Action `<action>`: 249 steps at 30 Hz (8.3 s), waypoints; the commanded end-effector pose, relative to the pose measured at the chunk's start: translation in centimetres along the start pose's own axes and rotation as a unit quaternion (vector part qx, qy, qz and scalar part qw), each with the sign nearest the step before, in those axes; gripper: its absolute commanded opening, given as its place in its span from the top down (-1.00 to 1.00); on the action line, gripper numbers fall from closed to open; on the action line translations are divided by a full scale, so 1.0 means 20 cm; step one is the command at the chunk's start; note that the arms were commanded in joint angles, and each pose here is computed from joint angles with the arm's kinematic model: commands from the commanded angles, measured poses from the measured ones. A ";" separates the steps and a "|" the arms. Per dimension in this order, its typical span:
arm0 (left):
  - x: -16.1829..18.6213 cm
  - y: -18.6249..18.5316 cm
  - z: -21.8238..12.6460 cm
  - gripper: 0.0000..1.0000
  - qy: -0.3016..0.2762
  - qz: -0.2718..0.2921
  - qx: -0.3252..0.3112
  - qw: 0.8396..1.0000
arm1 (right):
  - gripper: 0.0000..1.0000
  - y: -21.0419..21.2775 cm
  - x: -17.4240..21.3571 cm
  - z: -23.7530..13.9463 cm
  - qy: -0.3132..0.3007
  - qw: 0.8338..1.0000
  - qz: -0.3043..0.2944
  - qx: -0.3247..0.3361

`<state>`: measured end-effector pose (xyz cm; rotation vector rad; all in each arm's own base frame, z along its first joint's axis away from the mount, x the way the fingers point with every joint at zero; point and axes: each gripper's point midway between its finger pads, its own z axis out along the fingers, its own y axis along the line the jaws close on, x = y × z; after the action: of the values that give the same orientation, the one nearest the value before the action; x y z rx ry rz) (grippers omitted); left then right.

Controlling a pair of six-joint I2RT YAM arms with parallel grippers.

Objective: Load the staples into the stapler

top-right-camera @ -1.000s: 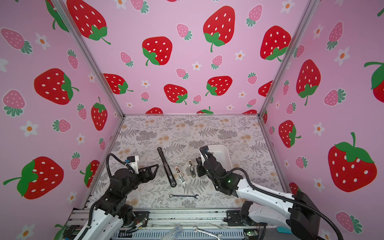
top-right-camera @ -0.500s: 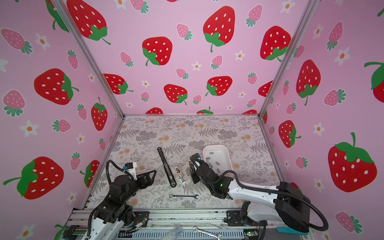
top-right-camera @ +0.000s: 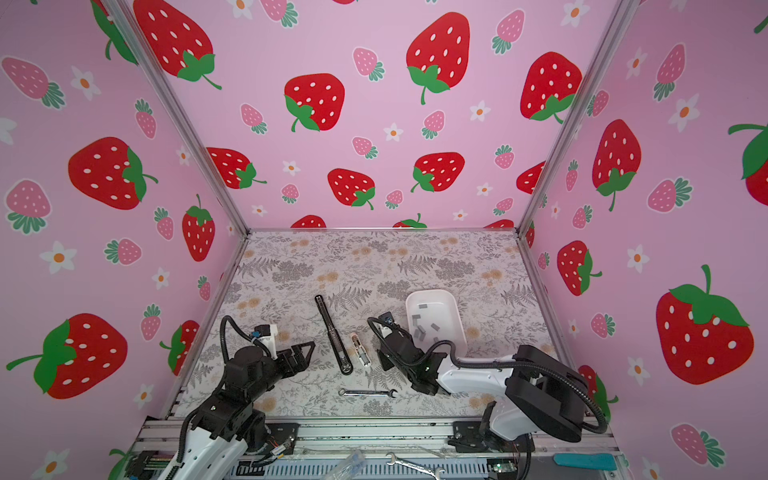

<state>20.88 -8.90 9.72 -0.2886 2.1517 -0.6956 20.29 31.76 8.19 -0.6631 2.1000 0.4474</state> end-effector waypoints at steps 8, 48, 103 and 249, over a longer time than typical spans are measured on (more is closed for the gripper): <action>-0.04 -0.05 -0.02 -0.98 -0.015 0.008 0.019 1.000 | 0.82 0.01 -0.02 0.05 -0.009 1.000 0.020 0.012; -0.04 -0.05 -0.01 -0.98 -0.015 0.009 0.021 1.000 | 0.83 -0.04 0.06 0.12 0.007 0.999 0.024 0.048; -0.03 -0.05 -0.01 -0.98 -0.012 0.009 0.021 1.000 | 0.85 -0.08 0.21 0.13 0.035 0.996 0.060 0.059; 0.01 -0.03 0.32 -0.97 0.092 -0.080 0.000 0.993 | 0.97 0.64 0.09 0.17 -0.004 0.987 0.036 -0.158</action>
<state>24.92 -11.19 5.98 -0.4318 2.3639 -0.7922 14.59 42.23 3.64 -0.7802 2.1122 0.7135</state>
